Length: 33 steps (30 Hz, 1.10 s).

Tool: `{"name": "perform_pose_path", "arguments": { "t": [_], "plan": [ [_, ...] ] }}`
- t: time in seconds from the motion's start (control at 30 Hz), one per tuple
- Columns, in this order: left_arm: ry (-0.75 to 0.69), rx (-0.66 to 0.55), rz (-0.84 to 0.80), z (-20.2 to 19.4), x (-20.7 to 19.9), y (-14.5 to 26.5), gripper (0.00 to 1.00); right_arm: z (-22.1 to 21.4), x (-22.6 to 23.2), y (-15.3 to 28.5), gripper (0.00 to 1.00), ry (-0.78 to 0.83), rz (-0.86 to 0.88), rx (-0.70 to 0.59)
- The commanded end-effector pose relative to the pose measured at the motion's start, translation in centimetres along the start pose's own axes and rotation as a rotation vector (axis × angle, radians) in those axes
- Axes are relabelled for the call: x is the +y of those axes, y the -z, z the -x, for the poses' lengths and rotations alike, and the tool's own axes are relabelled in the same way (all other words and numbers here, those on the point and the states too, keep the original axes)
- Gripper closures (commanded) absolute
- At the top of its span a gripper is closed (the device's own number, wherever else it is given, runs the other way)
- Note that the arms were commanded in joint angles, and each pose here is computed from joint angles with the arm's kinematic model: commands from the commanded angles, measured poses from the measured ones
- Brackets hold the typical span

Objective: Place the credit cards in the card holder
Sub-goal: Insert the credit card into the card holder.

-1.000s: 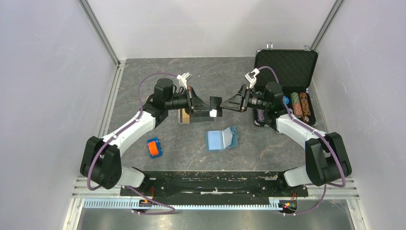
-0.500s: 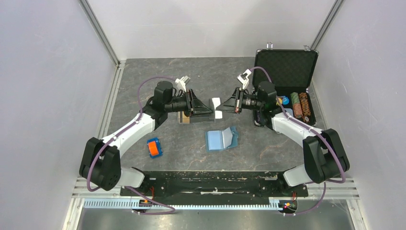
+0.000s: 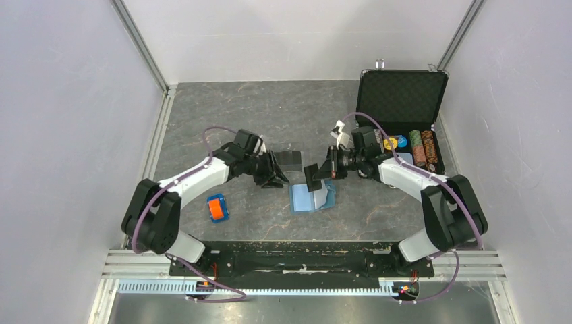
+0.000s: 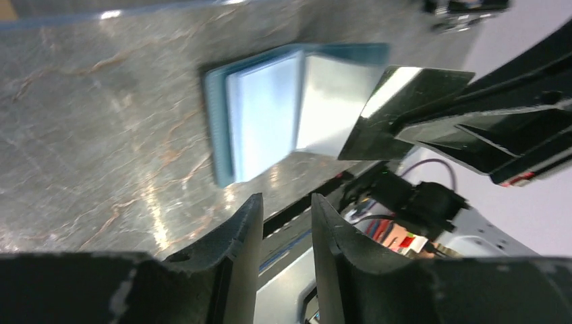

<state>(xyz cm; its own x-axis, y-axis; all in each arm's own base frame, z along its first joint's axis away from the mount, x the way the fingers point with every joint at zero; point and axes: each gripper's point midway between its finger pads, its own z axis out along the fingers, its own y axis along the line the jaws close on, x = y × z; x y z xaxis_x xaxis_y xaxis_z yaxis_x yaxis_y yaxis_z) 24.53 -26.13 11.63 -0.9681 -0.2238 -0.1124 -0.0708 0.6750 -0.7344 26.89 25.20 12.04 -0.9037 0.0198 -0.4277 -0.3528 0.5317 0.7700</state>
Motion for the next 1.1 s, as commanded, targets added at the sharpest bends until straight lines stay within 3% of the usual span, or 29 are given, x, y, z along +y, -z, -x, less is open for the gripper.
{"name": "perform_pose_path", "arguments": {
  "t": [0.0, 0.3, 1.07],
  "plan": [
    [-0.041, 0.044, 0.159, -1.3, 3.1, -1.7, 0.63, -3.8, -3.6, -0.7, 1.0, -0.02, -0.108, 0.101],
    [-0.021, 0.108, 0.253, -3.2, 6.1, -4.1, 0.7, -6.8, -6.6, -1.2, 1.0, -0.061, -0.181, 0.162],
    [-0.041, 0.211, 0.31, -5.2, 7.9, -7.5, 0.81, -6.3, -6.6, -1.8, 1.0, -0.137, -0.176, 0.13]
  ]
}}
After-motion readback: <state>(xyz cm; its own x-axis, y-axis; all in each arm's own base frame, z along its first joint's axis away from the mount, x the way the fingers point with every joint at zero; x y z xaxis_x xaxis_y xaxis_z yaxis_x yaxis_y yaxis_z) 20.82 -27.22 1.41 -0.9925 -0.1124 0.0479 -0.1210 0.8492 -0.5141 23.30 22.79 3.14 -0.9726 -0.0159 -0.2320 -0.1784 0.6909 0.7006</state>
